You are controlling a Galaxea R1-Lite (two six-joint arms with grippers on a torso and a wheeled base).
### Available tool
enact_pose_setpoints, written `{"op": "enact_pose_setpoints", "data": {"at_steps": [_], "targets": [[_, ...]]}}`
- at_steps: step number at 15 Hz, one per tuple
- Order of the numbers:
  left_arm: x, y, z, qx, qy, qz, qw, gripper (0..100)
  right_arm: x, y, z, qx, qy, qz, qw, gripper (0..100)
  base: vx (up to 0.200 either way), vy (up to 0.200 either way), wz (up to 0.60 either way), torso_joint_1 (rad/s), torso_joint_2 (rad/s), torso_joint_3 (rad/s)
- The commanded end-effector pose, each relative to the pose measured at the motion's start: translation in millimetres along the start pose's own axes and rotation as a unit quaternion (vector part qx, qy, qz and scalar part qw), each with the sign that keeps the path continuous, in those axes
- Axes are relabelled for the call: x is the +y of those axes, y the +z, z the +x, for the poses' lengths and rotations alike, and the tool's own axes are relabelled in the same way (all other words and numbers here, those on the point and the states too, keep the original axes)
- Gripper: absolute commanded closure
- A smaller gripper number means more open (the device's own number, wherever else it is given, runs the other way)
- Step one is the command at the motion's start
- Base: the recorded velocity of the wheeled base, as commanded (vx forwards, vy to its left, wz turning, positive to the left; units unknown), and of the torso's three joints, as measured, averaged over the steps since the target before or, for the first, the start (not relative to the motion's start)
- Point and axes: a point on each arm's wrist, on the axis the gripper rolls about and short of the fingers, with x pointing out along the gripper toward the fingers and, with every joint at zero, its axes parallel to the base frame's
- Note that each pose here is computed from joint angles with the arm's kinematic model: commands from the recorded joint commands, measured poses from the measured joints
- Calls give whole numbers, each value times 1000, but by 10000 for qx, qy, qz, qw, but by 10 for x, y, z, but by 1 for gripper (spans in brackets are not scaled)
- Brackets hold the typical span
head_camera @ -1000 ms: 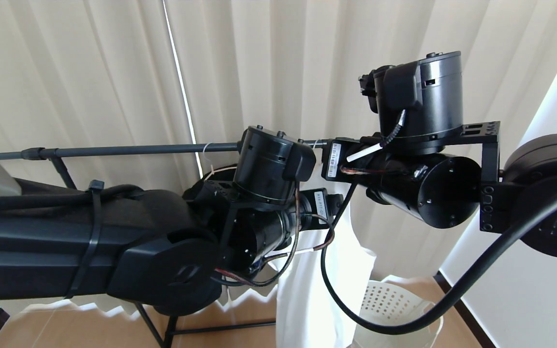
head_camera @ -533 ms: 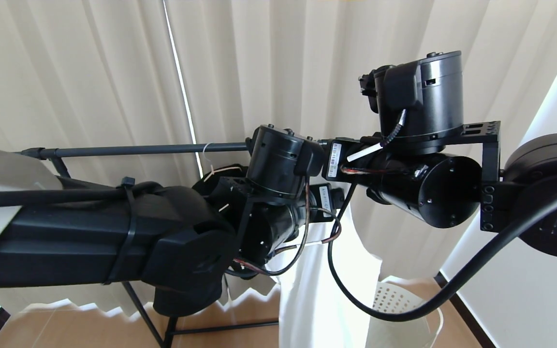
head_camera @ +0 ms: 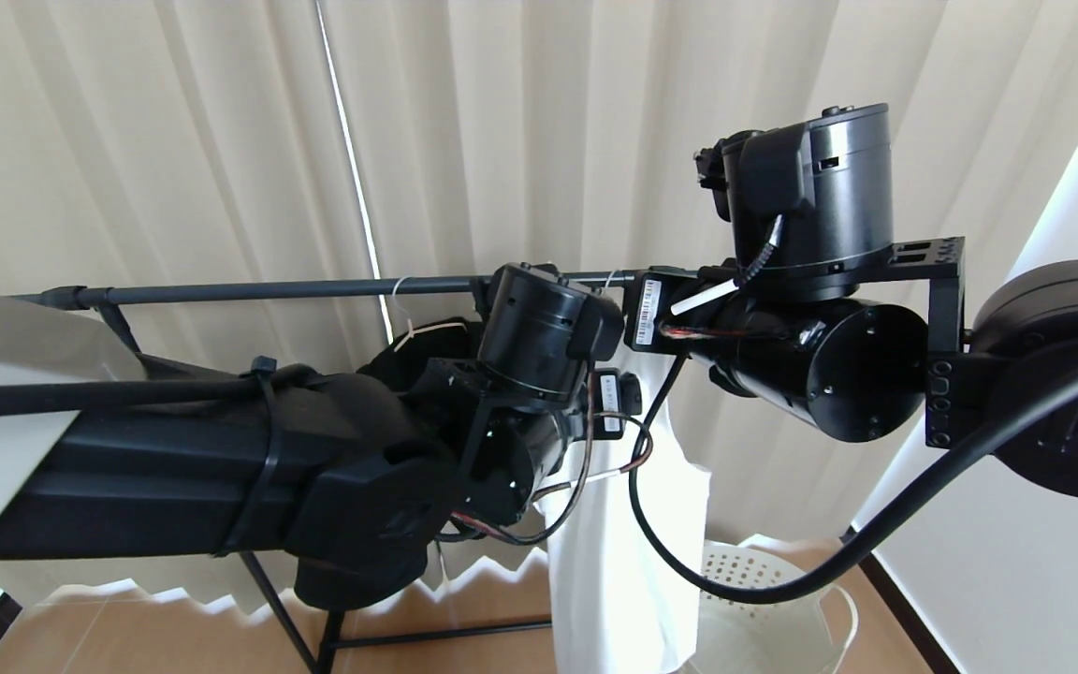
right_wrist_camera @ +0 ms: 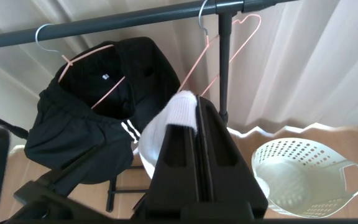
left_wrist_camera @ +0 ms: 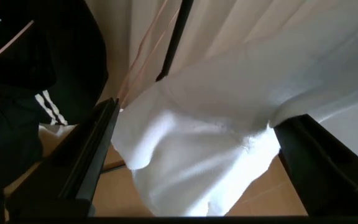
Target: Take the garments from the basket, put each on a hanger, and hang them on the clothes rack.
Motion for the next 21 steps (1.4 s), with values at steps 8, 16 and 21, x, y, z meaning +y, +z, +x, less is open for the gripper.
{"op": "enact_pose_setpoints", "data": {"at_steps": [8,16,21], "targets": [[99,8,-147,-121,154,319,9993,0,-13,23,-27,-28,10,32,10000,100,0,0,0,0,0,0],[-4,-145,8,-102,66,622,9980,0,-16,6,-20,-6,0,13,10000,100,0,0,0,0,0,0],[60,-113,31,-241,186,613,9977,0,-17,11,-24,-11,2,10,10000,100,0,0,0,0,0,0]]}}
